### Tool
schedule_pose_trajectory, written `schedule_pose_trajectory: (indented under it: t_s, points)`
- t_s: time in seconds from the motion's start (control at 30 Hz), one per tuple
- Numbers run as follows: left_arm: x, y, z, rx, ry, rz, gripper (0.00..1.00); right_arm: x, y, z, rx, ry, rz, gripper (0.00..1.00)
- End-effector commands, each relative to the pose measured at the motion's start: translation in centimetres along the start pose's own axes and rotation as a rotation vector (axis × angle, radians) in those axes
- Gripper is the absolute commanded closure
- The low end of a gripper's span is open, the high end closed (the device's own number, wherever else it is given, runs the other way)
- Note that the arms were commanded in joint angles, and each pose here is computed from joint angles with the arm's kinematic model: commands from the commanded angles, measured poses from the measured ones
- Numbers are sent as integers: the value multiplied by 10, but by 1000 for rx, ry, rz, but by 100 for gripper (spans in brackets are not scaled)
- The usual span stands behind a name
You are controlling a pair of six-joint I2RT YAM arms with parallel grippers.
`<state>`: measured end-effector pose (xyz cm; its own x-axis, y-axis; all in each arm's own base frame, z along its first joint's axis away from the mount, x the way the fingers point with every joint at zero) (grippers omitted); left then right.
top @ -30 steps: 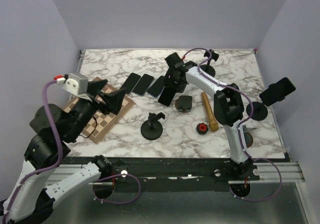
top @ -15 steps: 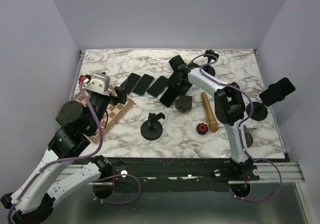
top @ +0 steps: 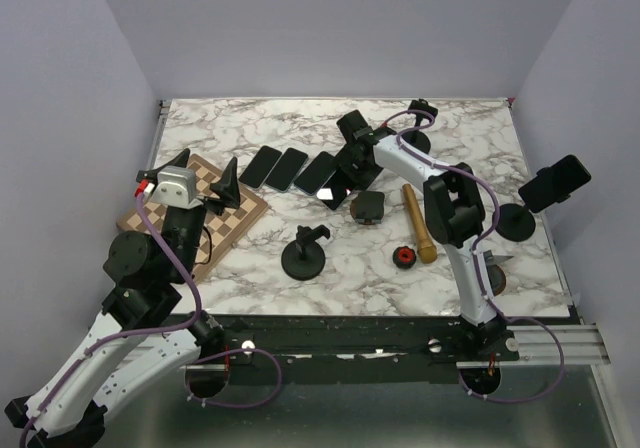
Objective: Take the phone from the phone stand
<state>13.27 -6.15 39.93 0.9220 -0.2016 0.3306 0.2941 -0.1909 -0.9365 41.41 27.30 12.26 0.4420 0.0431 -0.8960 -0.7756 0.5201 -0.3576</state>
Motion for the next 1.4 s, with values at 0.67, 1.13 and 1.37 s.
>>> schedule_pose_trajectory:
  t_s: [0.67,1.13,1.37]
  points:
    - [7,10,-1,6,-34,-3,12,43,5,-3,-79,3,-21,55]
    - [8,12,-3,3,-25,8,12,34,10,-28,-92,63,-23,33]
    - [8,12,-3,2,-27,10,12,42,12,-19,-102,11,29,17]
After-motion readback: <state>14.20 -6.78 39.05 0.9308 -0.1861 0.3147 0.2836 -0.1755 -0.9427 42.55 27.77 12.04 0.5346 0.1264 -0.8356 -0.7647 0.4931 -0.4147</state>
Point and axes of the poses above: each gripper's point midway between its finger pads, its own x axis out along the fingers, its own z axis along the line the jaws close on, y = z × x, the point moved 10 cm from there along -x, back along the fingers, and after that the axes turned 9 degrees about -x, right-handed, at the moved point
